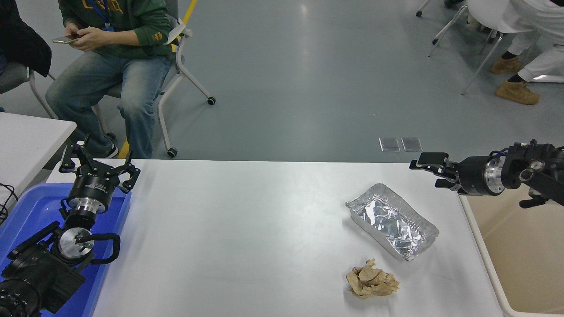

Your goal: Clean the table surface

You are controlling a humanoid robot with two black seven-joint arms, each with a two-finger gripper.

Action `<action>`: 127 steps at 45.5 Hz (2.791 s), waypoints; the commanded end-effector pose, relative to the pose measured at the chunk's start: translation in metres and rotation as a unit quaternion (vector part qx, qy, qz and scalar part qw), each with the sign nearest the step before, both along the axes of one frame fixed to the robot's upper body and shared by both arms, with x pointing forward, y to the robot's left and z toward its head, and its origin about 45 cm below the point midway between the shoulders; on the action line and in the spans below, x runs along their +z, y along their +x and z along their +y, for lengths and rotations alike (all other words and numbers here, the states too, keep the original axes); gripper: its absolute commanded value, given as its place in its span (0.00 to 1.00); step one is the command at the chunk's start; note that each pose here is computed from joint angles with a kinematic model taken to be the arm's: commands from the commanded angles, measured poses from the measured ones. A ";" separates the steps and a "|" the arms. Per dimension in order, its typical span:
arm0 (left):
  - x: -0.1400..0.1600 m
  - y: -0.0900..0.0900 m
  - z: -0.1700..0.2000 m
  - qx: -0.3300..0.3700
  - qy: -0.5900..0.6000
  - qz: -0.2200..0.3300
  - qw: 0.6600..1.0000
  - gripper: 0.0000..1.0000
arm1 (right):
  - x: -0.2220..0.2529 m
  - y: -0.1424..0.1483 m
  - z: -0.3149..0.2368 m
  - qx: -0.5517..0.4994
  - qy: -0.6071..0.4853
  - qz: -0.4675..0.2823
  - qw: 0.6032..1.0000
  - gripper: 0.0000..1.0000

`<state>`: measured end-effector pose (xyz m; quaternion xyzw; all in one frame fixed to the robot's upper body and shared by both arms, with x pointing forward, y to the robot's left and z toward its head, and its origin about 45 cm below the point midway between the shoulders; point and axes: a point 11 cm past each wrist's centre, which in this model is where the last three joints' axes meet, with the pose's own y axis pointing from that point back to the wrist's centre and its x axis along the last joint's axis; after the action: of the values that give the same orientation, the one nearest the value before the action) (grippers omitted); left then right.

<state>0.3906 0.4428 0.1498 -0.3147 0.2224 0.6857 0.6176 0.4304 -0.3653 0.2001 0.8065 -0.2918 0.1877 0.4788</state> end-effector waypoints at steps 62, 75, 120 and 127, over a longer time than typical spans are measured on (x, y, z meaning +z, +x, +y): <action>0.000 0.000 0.000 0.000 0.000 0.000 1.000 1.00 | -0.122 -0.050 0.012 0.186 -0.211 -0.095 0.955 0.97; 0.000 0.000 0.000 0.000 0.000 0.000 1.000 1.00 | -0.139 -0.053 0.006 0.153 -0.214 -0.105 0.959 0.84; 0.000 0.000 0.000 0.000 0.000 0.000 1.000 1.00 | -0.124 -0.045 0.005 0.118 -0.144 -0.127 0.974 0.00; 0.000 0.000 0.000 0.000 0.000 0.000 1.000 1.00 | -0.127 -0.053 -0.005 0.115 -0.141 -0.122 0.976 0.00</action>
<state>0.3907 0.4428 0.1499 -0.3147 0.2224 0.6856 0.6177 0.3837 -0.3625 0.0735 0.7193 -0.2116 0.3871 0.5366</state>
